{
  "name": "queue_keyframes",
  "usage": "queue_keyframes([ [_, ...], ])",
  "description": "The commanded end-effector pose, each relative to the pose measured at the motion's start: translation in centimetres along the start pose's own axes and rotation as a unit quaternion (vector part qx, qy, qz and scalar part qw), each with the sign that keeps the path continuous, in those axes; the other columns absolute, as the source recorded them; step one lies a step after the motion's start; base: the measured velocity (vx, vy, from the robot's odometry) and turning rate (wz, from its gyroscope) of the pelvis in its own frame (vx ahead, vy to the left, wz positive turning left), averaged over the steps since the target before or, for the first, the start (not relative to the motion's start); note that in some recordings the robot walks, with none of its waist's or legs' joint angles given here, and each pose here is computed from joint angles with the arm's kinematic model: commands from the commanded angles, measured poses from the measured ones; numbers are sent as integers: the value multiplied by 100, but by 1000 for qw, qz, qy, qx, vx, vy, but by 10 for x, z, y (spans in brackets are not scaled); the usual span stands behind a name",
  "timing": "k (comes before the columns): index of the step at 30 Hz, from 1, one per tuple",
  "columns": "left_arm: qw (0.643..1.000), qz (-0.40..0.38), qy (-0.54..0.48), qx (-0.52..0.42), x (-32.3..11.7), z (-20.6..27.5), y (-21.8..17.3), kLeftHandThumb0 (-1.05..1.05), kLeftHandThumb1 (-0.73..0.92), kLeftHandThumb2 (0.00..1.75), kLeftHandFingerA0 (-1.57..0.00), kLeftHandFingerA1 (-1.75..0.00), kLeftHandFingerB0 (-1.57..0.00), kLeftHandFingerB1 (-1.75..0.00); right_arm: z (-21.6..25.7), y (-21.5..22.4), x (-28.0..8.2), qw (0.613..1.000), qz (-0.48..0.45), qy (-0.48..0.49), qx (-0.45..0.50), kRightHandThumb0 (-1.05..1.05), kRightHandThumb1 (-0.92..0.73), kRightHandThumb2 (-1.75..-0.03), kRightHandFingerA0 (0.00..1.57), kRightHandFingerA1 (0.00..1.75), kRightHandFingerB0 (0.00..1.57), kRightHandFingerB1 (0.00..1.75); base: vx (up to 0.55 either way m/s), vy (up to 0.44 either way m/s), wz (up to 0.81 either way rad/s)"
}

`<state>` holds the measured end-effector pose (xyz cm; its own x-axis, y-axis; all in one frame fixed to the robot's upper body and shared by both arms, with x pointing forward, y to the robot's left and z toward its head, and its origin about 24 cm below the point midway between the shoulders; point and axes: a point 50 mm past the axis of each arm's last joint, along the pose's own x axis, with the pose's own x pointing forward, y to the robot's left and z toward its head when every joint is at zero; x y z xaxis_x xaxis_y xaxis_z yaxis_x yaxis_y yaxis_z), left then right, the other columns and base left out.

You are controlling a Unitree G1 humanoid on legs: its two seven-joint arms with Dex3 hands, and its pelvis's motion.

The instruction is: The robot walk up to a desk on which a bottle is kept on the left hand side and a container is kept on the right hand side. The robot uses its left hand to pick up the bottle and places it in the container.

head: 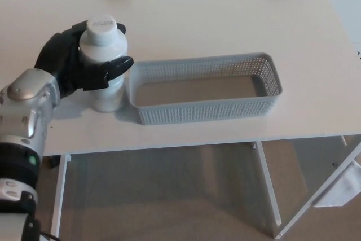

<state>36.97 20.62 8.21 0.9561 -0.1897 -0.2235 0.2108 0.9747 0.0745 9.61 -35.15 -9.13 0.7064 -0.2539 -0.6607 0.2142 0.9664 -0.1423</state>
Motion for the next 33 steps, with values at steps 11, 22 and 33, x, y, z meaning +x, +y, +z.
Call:
queue_keyframes([
  [11, 991, 38, -127, -19, -14, 51, -13, -22, 83, 64, -86, -163, -76, -101, 11, -5, 3, 999, -4, -7, -39, -53, -24, -58, 99, 53, 82, 49, 0, 0, 0],
  [22, 977, -32, -208, -32, -27, 104, -62, -16, 81, 66, -84, -163, -77, -100, 11, -4, 4, 999, -5, -2, -33, -45, -28, -50, 102, 50, 86, 46, 0, 0, 0],
  [33, 976, -78, -203, -24, -27, 114, -116, -15, 80, 68, -83, -156, -79, -100, 12, -2, 6, 1000, 6, -2, -8, -41, -27, -50, 101, 51, 85, 46, 0, 0, 0],
])
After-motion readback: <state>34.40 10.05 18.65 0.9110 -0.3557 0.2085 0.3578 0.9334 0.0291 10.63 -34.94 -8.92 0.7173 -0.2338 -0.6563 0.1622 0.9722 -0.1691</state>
